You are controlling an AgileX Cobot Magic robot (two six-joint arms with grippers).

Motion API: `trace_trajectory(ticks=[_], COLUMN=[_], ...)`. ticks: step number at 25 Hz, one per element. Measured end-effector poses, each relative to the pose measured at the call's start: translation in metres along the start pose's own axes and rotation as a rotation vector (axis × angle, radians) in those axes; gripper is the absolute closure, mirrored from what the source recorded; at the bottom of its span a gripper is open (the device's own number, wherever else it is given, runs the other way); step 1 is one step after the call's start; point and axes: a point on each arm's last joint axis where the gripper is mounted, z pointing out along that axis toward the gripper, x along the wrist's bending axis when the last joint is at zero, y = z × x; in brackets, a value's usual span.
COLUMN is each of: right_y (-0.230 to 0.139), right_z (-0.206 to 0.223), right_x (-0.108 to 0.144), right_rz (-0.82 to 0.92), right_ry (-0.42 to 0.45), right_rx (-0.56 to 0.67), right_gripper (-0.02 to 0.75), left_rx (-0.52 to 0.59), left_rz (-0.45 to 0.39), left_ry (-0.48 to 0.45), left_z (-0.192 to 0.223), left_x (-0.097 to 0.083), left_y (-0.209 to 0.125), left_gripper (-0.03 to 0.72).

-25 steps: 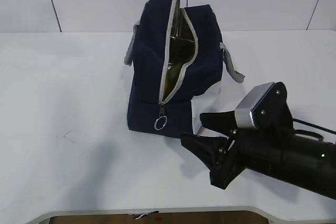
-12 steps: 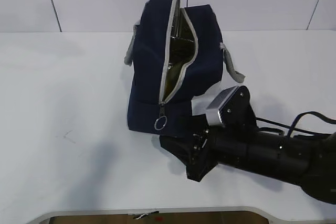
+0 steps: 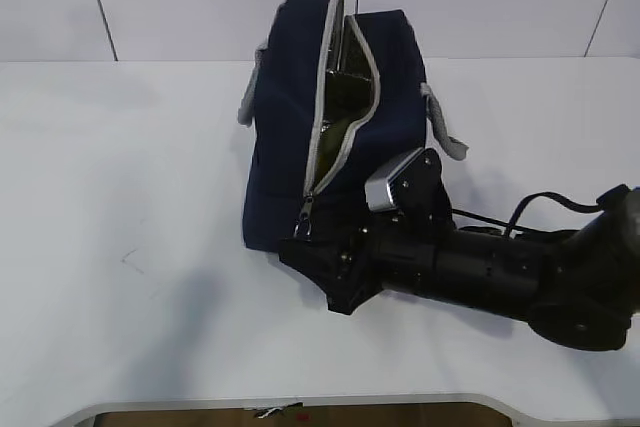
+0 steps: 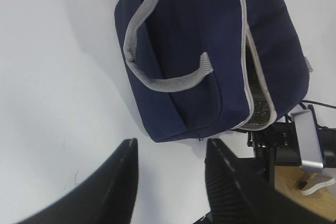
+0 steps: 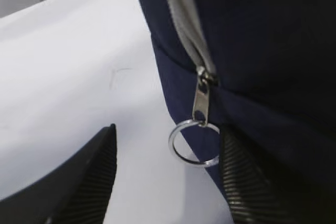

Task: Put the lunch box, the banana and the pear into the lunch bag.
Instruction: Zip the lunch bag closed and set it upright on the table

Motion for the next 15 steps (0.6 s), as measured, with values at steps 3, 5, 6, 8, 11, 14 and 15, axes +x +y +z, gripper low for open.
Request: trace_trajectory(ticks=[3,5,6,8,11,14,15], right_y=[0.0022,0.0007,-0.0005,-0.0023,-0.0045,-0.0043,-0.0042], right_z=[0.007,0.01,0.0106,0.0112,0.0116,0.0117,0.0117], right_x=[0.0008,0.0017,0.002,0.0023,0.0021,0.0016,0.0014], right_rz=[0.005,0.008,0.009,0.015,0.022,0.026,0.027], right_ry=[0.055,0.086,0.094,0.102,0.102,0.096,0.094], right_rx=[0.003,0.015,0.02,0.027,0.033,0.031,0.03], right_gripper=[0.242,0.242,0.242,0.242,0.242,0.242,0.242], left_rx=[0.0,0.0,0.0,0.0,0.0,0.0,0.0], left_rz=[0.0,0.0,0.0,0.0,0.0,0.0,0.0], left_ry=[0.0,0.0,0.0,0.0,0.0,0.0,0.0], left_z=[0.0,0.0,0.0,0.0,0.0,0.0,0.0], left_x=[0.0,0.0,0.0,0.0,0.0,0.0,0.0], left_y=[0.0,0.0,0.0,0.0,0.0,0.0,0.0], left_gripper=[0.369,0.37,0.37,0.37,0.37,0.371,0.371])
